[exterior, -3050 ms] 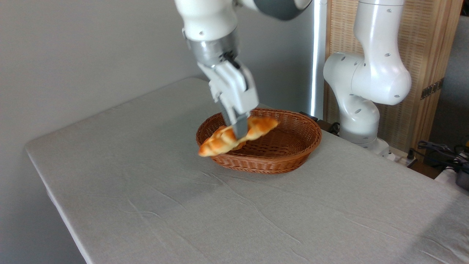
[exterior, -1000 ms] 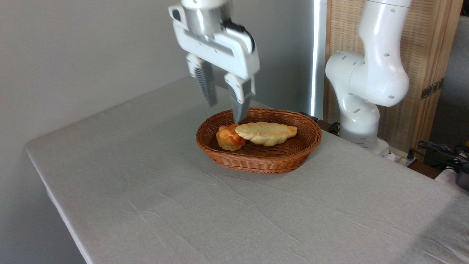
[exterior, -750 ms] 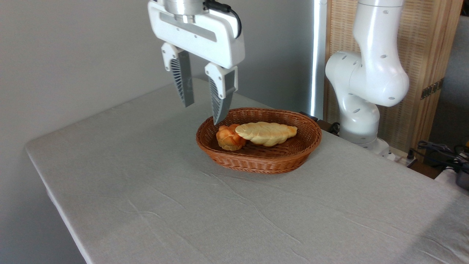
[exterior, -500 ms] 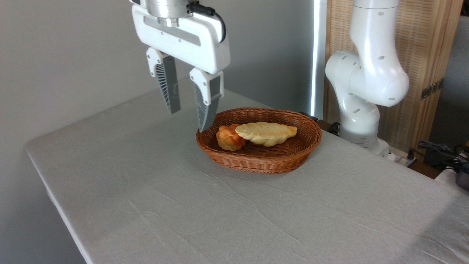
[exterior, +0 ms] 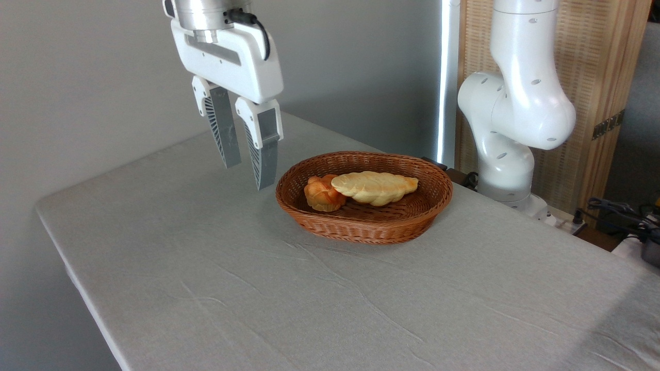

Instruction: Put bread into the basket

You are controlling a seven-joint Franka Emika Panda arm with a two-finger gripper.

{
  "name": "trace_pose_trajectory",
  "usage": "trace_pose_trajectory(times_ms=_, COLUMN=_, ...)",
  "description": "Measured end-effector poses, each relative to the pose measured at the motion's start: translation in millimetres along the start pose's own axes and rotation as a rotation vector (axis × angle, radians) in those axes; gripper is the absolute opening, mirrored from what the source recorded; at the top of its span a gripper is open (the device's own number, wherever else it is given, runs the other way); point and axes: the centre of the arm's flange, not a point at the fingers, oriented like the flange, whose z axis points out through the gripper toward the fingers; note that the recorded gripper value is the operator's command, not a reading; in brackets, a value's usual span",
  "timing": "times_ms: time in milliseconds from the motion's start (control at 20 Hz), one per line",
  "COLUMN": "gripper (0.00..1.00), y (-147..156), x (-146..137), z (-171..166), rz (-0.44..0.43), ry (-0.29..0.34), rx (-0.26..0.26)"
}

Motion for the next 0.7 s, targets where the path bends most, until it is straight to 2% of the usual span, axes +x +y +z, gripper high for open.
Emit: trace_pose_trajectory(times_ms=700, gripper=1.00, y=-21, x=-18, z=3, rz=-0.060, ry=-0.023, rx=0.005)
